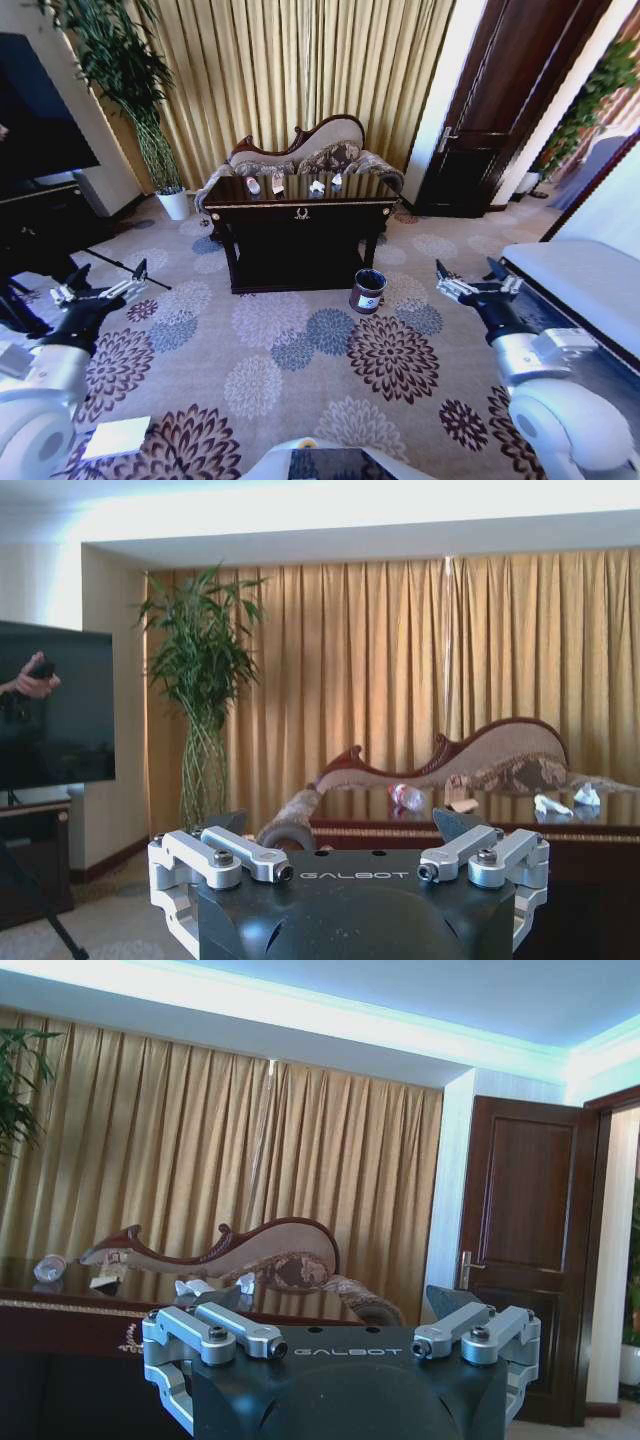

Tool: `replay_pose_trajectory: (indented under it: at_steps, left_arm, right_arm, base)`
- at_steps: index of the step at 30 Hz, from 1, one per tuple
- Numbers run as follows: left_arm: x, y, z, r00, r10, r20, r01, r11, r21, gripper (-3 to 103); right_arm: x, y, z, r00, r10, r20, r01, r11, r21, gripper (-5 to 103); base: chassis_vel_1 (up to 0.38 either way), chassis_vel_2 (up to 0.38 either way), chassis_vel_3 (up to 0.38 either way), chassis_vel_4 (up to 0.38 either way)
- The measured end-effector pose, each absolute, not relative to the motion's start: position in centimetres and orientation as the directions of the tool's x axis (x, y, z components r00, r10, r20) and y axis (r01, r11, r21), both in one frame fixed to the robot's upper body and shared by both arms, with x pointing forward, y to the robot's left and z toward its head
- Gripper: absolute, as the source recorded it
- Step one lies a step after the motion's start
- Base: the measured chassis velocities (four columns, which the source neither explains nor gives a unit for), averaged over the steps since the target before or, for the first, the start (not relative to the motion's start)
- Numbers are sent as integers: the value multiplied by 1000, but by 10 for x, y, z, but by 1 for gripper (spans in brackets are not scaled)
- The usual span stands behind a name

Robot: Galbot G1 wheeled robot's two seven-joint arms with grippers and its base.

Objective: Move to the front of the table and place the trash on the table into the trash bin.

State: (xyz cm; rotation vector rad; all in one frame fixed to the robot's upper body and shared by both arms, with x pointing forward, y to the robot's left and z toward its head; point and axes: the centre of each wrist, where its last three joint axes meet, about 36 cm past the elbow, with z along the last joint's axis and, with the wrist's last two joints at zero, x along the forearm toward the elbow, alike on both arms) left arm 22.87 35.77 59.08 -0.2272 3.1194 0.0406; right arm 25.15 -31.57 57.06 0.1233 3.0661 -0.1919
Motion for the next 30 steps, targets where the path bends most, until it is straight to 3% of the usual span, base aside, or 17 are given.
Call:
replay_pose_trajectory:
  at_steps: [7,18,30]
  left_arm:
    - [229,355,585,-995,-96,-2,-96,995,30,100]
    - [227,354,579,-998,-58,17,-58,998,23,100]
    - [229,354,579,-998,-46,32,-45,998,42,100]
  right_arm:
    - [254,-313,569,-998,37,-56,40,998,-54,100]
    - [256,-309,565,-996,-77,-37,-72,990,-123,100]
    - [263,-312,553,-995,-96,38,-101,983,-154,100]
  base:
    - [0,0,0,0]
    - [0,0,0,0]
    - [0,0,0,0]
